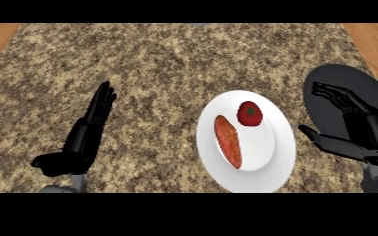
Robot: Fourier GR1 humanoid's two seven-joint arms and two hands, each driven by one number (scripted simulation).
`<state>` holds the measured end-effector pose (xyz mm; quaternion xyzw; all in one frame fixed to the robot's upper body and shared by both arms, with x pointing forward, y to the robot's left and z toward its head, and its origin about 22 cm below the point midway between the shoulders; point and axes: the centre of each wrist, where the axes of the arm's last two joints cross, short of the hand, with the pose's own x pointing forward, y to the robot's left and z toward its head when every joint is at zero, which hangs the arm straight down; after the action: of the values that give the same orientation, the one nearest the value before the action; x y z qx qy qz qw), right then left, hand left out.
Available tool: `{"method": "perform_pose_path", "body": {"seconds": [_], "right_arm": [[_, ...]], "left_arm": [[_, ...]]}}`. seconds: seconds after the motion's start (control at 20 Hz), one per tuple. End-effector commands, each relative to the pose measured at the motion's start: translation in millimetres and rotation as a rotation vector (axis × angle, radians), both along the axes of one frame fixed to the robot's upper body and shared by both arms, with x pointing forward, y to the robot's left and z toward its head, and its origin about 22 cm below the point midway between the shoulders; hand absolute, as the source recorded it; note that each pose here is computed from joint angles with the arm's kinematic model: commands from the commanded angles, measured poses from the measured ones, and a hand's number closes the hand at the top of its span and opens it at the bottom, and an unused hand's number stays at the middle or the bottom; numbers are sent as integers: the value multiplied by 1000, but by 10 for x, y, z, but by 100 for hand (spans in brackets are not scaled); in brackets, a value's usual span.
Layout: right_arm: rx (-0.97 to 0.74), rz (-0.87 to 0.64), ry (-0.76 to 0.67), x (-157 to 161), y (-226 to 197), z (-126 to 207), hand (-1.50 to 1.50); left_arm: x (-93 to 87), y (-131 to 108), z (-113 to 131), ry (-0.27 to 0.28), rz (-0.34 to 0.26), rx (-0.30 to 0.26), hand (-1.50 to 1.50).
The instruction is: Pick the tomato from the plate and place it in the pan
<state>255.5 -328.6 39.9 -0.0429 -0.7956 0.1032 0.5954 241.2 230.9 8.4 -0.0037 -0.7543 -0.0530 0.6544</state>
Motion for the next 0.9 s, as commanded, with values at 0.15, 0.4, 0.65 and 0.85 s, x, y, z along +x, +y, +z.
{"method": "perform_pose_path", "body": {"seconds": [0.15,0.4,0.65,0.85], "right_arm": [[-246,-12,-11,-102,-469,395,-150],[-412,49,47,63,-146,642,-150],[-573,105,183,316,89,899,-150],[-763,175,273,404,533,673,-150]], "left_arm": [[3,-169,-106,34,-56,-29,0],[79,-316,58,14,-45,-21,0],[21,-320,-10,24,-49,-26,0],[141,-401,73,25,-58,-29,0]]}}
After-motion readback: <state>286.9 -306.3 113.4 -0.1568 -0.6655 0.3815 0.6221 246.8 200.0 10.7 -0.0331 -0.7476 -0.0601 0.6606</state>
